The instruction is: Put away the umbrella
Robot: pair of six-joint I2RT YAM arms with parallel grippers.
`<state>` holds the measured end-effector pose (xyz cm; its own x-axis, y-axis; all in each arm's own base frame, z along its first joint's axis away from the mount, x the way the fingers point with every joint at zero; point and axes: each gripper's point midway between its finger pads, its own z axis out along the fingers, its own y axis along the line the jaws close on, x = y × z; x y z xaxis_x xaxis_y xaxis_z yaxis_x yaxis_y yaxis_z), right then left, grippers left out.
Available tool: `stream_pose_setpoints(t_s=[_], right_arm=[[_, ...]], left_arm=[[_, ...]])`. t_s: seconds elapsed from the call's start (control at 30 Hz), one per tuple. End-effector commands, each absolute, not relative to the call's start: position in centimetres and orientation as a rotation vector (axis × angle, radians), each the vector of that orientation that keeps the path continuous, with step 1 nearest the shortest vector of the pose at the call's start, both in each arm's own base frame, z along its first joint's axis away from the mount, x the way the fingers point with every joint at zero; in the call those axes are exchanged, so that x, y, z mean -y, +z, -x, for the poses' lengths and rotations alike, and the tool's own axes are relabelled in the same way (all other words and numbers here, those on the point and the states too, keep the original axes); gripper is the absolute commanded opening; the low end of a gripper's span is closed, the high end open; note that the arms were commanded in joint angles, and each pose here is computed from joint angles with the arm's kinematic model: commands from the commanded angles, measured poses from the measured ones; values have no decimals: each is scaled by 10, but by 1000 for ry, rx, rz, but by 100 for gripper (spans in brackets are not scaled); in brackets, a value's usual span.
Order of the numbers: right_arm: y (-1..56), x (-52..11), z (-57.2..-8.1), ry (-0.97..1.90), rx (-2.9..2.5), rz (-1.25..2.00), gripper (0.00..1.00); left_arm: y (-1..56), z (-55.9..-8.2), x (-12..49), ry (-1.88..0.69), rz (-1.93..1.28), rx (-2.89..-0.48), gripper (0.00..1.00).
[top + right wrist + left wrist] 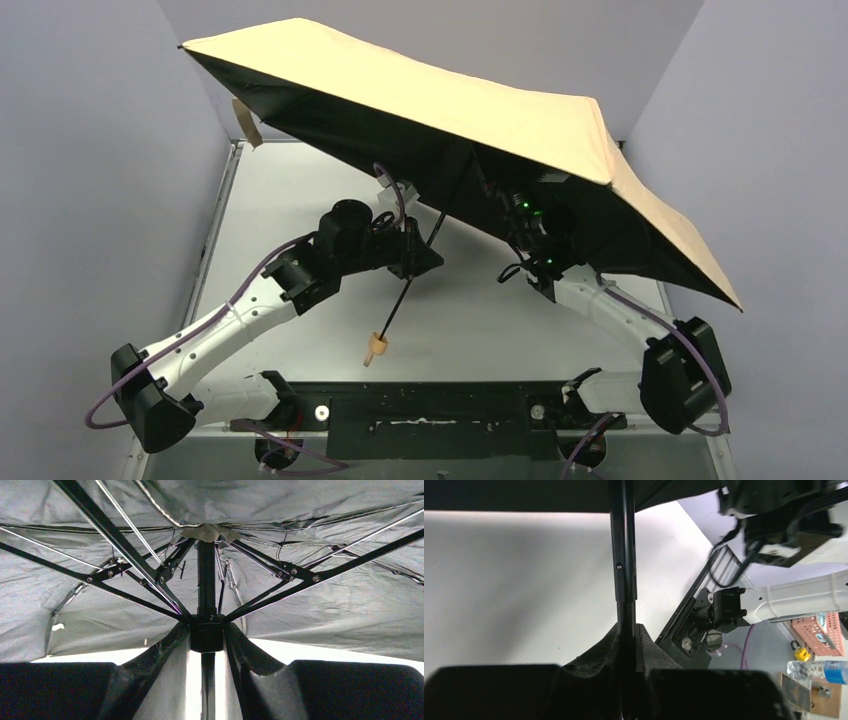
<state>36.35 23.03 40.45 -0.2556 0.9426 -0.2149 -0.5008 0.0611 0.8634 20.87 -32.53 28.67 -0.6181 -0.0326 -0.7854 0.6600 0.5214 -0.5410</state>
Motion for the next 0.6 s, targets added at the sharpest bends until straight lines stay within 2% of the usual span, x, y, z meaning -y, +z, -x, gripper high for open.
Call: stream_pose_setpoints(t_s=[0.0,0.1,0.4,0.57], right_arm=[[392,-233,-344,1266,-1345,-500,0],[382,-233,-332,1168,-1438,-456,0],[349,-295,-286,1314,-1621,-327,0],[342,-300,-280,1332,-1625,-334,0]], left_arm=[[365,-228,319,-1053,-547,-1727,0],[383,-236,316,-990,-568,-1693,0],[425,-268,322,-966,-520,-1589,0],[421,-275,326,-953,-523,-1593,0]])
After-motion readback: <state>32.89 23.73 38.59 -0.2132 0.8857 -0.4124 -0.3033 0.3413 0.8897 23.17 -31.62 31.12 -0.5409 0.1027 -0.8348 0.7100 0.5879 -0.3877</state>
